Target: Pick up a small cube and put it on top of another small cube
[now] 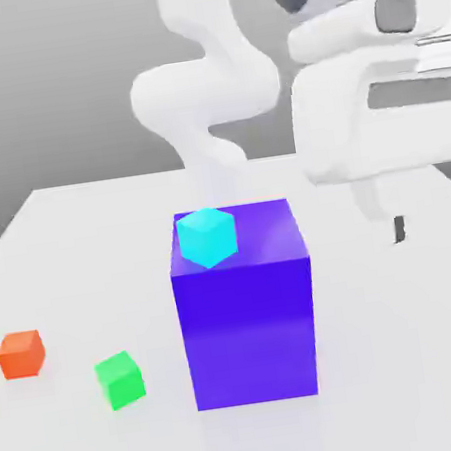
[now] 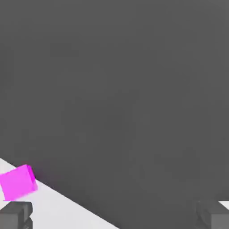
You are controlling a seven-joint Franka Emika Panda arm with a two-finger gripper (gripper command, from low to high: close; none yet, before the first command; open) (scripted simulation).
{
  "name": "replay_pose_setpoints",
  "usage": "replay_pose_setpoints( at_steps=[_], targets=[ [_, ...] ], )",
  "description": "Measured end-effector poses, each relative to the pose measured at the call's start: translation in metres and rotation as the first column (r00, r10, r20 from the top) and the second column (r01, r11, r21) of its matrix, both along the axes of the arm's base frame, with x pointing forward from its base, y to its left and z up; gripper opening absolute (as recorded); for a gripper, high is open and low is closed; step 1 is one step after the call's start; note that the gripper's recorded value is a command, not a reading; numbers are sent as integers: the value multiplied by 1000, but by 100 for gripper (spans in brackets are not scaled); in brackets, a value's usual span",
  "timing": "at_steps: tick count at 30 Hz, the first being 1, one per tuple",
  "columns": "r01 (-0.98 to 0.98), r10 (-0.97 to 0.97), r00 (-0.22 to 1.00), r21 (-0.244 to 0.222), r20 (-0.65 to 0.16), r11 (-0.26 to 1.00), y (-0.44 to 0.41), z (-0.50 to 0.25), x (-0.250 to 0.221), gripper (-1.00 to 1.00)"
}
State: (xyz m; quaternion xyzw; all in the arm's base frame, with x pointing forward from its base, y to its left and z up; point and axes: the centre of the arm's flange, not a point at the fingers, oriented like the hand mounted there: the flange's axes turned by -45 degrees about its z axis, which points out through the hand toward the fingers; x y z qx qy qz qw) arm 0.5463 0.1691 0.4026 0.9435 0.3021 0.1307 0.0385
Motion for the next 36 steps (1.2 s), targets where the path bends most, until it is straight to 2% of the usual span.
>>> replay_pose_setpoints(
  at_steps=[6, 11, 15, 16, 22, 26, 28, 32, 36],
  targets=[
    [-151, 146, 980, -24, -134, 988, 41, -102, 5, 0],
    [-281, 269, 932, -13, -244, 960, 77, -189, -8, 0],
    [-308, 295, 917, -6, -268, 951, 85, -255, -12, 0],
    [-309, 296, 916, -6, -269, 951, 85, -268, -13, -100],
    [-310, 297, 916, -6, -270, 951, 85, -274, -13, -100],
    [-310, 297, 916, -5, -271, 951, 86, -230, -13, -100],
    [-237, 227, 935, -2, -272, 972, 67, -211, -12, -100],
    [71, -66, 959, 7, -276, 997, -6, -193, -12, -100],
    [392, -373, 884, 13, -282, 920, -80, -181, -24, -100]
  ],
)
